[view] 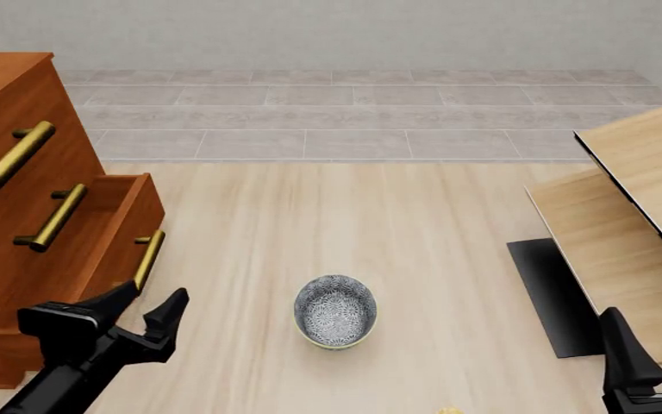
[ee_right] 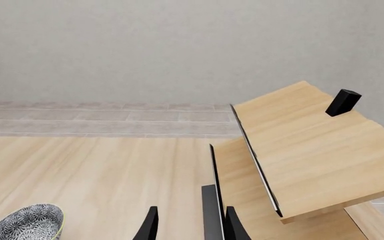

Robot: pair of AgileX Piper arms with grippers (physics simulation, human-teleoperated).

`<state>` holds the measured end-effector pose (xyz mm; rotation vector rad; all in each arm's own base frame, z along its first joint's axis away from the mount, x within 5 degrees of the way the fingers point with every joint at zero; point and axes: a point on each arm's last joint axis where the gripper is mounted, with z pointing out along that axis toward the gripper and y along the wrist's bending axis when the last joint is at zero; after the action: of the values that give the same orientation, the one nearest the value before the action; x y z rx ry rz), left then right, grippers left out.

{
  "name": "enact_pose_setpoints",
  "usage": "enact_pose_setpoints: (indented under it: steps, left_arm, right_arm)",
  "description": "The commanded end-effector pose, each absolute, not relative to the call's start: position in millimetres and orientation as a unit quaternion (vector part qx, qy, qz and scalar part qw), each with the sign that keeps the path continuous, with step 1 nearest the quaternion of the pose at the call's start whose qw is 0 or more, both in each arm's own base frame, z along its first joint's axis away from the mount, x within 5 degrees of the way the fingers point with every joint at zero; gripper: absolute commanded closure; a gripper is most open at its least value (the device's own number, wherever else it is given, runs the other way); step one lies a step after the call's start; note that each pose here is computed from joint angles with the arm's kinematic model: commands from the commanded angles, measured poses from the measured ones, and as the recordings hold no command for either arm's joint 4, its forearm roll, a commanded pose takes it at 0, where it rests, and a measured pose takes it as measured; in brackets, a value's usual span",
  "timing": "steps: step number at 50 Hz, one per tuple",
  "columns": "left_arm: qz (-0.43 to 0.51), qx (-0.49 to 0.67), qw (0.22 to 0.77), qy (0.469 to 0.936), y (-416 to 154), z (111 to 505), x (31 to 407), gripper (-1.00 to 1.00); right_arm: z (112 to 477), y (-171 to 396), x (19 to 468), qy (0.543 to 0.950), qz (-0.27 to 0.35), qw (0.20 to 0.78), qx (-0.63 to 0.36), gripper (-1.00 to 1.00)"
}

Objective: Close the bottom drawer of the cabinet.

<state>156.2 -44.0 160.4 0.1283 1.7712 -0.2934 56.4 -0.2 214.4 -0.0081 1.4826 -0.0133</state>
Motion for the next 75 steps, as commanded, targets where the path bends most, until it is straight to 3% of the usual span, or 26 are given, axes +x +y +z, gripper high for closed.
enact_pose_setpoints:
  steps: [1, 30, 75]
  left_arm:
    - [-0.128, 0.045, 0.605, 0.784, -46.1, 144.4, 169.0, -1.0]
    - [-0.097, 0.023, 0.581, 0.808, -39.1, 117.3, 200.1, -1.0]
    - [-0.006, 0.016, 0.569, 0.822, -6.4, 103.4, 212.9, -1.0]
  right_arm:
    - [214.6, -0.3, 56.4, 0.675, -0.007, 0.738, -0.003, -1.0]
    - [213.9, -0.1, 56.4, 0.676, -0.01, 0.736, -0.007, -1.0]
    - [213.8, 0.3, 56.4, 0.678, -0.01, 0.735, -0.013, -1.0]
